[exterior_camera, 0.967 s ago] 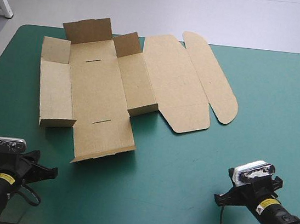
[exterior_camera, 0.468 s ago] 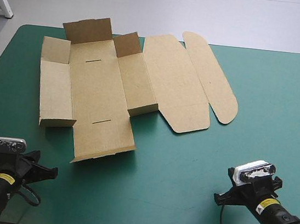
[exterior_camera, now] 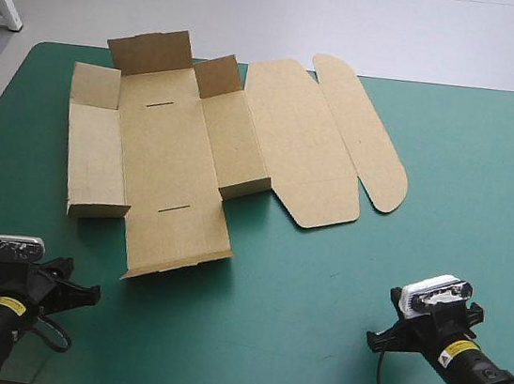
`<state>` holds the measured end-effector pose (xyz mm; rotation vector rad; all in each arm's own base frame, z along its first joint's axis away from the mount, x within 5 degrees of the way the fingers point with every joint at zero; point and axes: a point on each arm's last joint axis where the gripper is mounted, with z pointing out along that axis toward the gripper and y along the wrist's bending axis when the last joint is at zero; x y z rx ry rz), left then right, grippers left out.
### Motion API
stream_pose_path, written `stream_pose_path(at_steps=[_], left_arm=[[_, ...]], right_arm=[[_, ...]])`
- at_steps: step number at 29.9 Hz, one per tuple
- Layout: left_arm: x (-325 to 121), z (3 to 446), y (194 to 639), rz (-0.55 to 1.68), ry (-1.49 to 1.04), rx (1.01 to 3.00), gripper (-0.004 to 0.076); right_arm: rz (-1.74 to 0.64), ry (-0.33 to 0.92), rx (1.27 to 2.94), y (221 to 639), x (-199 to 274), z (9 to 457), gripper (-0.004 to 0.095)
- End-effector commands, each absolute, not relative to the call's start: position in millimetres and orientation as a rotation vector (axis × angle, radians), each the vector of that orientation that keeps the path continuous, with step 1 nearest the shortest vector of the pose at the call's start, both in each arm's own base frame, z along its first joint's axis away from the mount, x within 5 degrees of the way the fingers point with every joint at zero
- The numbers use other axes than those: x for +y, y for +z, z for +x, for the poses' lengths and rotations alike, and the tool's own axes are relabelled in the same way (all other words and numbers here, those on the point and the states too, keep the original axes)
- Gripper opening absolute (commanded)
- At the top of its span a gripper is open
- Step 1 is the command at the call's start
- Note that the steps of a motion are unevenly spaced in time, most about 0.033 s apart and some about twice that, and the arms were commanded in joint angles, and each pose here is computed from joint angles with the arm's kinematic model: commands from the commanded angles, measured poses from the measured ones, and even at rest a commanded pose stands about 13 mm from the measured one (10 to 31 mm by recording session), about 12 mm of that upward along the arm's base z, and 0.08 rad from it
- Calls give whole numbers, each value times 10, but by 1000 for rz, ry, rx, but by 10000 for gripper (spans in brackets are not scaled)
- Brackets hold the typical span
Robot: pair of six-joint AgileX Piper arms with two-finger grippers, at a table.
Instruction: Fold the box
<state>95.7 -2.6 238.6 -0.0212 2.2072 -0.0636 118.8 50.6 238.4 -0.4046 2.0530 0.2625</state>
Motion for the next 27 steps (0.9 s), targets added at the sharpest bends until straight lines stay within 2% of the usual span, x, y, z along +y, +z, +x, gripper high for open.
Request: stream_pose_path(at_steps=[1, 4, 6, 11, 15, 19, 23, 27], left_arm=[[-34, 1023, 2628, -65, -104, 2087, 230], [-41, 1029, 2799, -81, -126, 2045, 407], [-38, 1040, 2961, -80, -123, 2011, 468], [20, 1186, 3302, -100, -56, 1971, 446], [102, 1461, 3394, -179, 7, 2015, 447], [125, 1754, 3447, -299, -65, 1978, 447], [236, 2040, 3422, -482, -187, 1896, 447], [496, 2212, 3235, -614, -150, 1963, 446]], right_arm=[[-391, 269, 1958, 2534, 525, 1241, -1], [-389, 271, 1958, 2534, 526, 1241, -1], [-385, 274, 1959, 2534, 526, 1241, -1], [-367, 286, 1964, 2534, 526, 1241, -1], [-358, 292, 1970, 2531, 525, 1239, -1], [-358, 292, 1970, 2531, 525, 1239, -1], [-358, 292, 1968, 2532, 526, 1240, -1], [-354, 297, 1974, 2528, 526, 1238, -1]])
